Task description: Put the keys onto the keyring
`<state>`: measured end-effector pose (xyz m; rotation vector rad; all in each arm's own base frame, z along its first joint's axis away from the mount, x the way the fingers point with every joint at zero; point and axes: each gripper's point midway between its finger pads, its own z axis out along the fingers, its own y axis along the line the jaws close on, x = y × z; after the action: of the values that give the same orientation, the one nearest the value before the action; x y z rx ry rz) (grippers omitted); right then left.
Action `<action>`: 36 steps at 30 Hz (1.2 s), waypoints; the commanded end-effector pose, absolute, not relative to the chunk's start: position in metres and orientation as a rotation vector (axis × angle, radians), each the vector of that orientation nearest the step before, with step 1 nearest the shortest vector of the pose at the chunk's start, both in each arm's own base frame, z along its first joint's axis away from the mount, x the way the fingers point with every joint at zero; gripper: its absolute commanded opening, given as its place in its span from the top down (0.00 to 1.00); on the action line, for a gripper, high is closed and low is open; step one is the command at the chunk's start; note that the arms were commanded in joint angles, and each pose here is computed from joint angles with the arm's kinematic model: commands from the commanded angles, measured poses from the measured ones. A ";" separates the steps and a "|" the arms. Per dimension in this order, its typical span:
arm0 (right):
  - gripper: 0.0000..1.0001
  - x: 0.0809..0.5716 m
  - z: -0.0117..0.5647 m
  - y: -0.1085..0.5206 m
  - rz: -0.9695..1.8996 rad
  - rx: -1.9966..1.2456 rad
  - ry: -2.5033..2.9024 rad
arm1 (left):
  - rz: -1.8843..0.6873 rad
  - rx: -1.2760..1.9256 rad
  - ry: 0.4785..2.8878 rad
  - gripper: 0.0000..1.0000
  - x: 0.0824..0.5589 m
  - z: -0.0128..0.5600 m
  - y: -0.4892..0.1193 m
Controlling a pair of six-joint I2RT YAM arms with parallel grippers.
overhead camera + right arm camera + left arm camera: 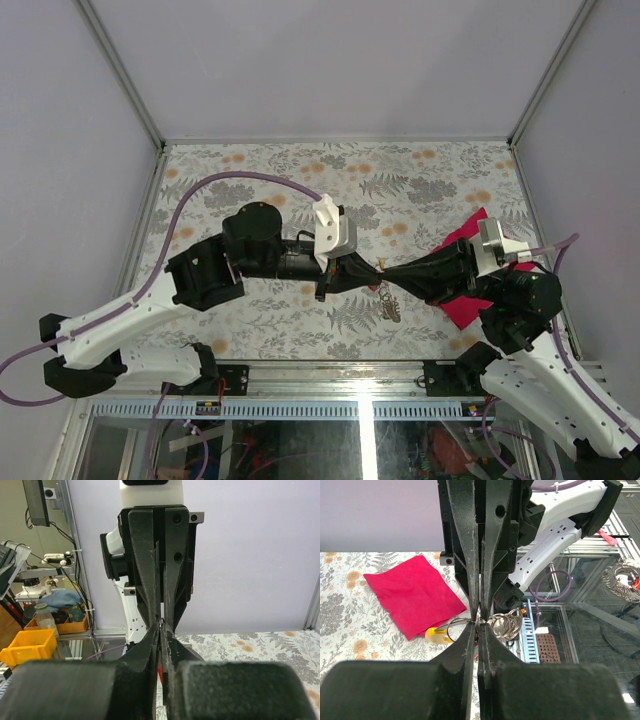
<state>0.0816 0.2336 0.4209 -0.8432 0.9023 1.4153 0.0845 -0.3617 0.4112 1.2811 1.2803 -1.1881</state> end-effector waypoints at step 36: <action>0.67 0.092 0.349 0.239 1.271 -1.003 1.092 | -0.666 1.645 1.915 1.00 0.109 0.334 -0.334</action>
<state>0.1009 0.2336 0.3380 -0.9680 1.1669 1.2039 0.1118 -0.3338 0.3227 1.6372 1.9623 -0.6651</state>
